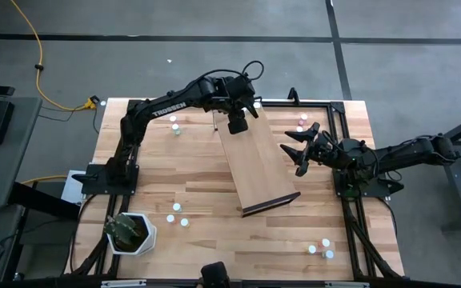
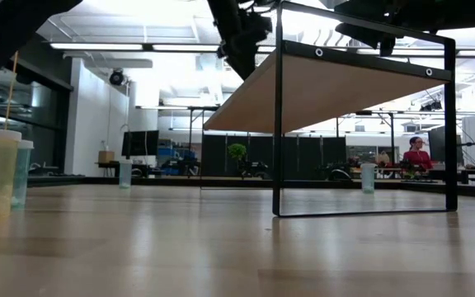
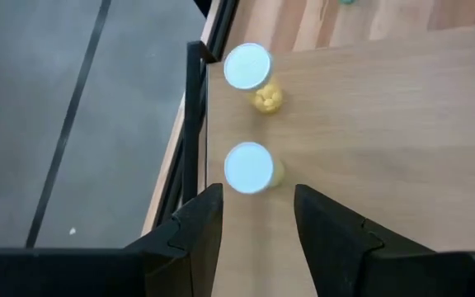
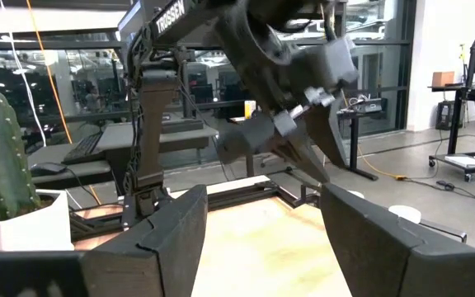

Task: Pick and place medicine bottles onto shelf by color
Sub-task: Put the yellow pill bottle on the shelf aligned with the other yellow pill bottles

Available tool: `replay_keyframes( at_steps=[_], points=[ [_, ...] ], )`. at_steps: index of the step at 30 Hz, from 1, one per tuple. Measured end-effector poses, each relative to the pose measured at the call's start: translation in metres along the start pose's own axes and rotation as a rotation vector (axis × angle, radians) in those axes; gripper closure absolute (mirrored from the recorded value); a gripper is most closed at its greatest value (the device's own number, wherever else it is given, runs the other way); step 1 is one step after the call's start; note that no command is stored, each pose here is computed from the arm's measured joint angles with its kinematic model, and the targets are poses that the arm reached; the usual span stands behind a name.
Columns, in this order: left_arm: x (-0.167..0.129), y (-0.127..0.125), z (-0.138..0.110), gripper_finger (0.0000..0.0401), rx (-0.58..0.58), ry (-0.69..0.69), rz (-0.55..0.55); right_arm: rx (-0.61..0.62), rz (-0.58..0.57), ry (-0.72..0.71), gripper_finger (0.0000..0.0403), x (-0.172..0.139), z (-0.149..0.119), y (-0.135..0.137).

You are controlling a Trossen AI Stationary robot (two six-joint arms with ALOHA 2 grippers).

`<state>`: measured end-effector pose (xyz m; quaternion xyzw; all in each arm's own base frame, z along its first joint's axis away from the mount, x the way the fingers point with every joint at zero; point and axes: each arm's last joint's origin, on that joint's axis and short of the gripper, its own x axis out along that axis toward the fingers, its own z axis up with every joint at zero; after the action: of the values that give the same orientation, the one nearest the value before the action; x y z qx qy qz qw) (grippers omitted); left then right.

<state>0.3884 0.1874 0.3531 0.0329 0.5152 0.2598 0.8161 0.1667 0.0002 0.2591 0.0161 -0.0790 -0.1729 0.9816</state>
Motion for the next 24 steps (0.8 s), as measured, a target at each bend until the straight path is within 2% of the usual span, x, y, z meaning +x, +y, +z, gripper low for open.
replay_keyframes(
  at_steps=[7,10,16,20,24],
  points=[
    [-0.047,-0.005,-0.005,0.0258,-0.069,-0.029,-0.024,-0.001,0.000,0.002,0.0174,0.000,0.000,0.000],
    [-0.074,-0.006,-0.009,0.0258,-0.111,-0.107,-0.031,-0.003,0.000,0.007,0.0174,0.000,-0.001,0.000],
    [-0.118,-0.021,-0.021,0.0258,-0.124,-0.390,-0.049,0.000,0.001,0.023,0.0174,0.000,-0.002,0.000],
    [-0.125,-0.035,-0.051,0.0258,-0.134,-0.547,-0.070,0.019,0.000,0.036,0.0174,0.000,-0.004,0.000],
    [-0.110,-0.049,-0.098,0.0258,-0.161,-0.681,-0.087,0.020,0.001,0.035,0.0174,0.000,-0.004,0.000]
  ],
)
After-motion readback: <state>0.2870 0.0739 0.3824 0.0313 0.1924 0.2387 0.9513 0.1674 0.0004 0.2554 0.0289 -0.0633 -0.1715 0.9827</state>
